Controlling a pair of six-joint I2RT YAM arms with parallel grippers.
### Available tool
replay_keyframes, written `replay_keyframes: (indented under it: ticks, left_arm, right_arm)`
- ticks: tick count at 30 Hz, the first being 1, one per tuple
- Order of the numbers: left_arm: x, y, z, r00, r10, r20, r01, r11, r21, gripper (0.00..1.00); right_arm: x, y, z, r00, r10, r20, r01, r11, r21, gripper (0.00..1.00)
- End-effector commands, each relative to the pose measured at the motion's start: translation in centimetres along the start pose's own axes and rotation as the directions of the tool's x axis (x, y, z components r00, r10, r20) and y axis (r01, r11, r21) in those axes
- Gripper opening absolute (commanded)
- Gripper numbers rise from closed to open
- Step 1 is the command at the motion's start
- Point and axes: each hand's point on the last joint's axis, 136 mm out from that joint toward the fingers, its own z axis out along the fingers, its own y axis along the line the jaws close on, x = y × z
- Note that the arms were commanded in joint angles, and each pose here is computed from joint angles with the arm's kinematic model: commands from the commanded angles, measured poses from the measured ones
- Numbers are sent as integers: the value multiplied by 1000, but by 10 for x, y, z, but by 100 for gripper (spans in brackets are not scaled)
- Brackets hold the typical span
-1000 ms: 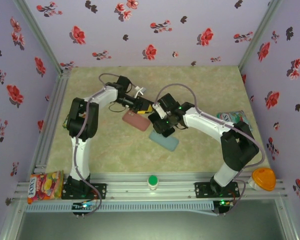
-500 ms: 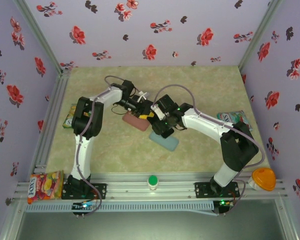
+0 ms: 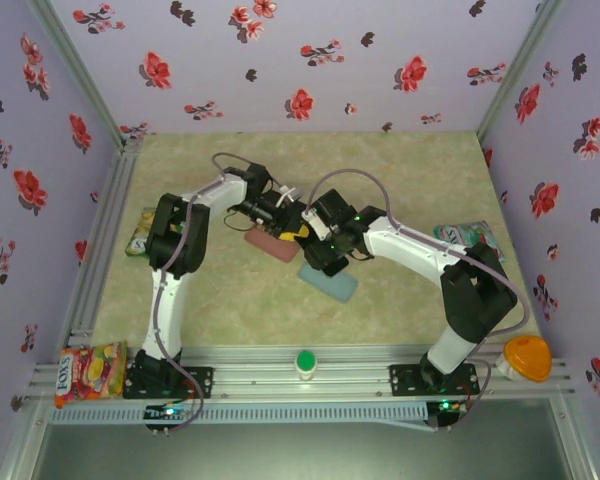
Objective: Put the phone into the phone case
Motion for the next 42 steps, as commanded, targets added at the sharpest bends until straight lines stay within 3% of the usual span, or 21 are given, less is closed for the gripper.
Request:
replay_keyframes:
  ticks: [1, 31, 36, 39, 42]
  left_arm:
    - [0, -4, 6, 1000, 10, -15, -9, 999, 33, 48]
    - [-1, -9, 8, 1000, 20, -21, -19, 998, 53, 29]
    - [-1, -10, 8, 1000, 24, -19, -23, 998, 62, 18]
    - [-2, -13, 8, 999, 30, -15, -29, 997, 75, 0]
    - [-2, -17, 7, 999, 44, -10, -43, 995, 87, 0]
  right_arm:
    - [-12, 3, -13, 999, -25, 42, 25, 1000, 6, 61]
    - [-18, 4, -23, 997, -23, 76, 23, 1000, 3, 59]
    - [-19, 4, -23, 997, -23, 75, 23, 1000, 1, 59]
    - [-18, 3, -22, 997, -25, 72, 25, 1000, 7, 59]
    - [-16, 2, -20, 998, -26, 65, 25, 1000, 13, 58]
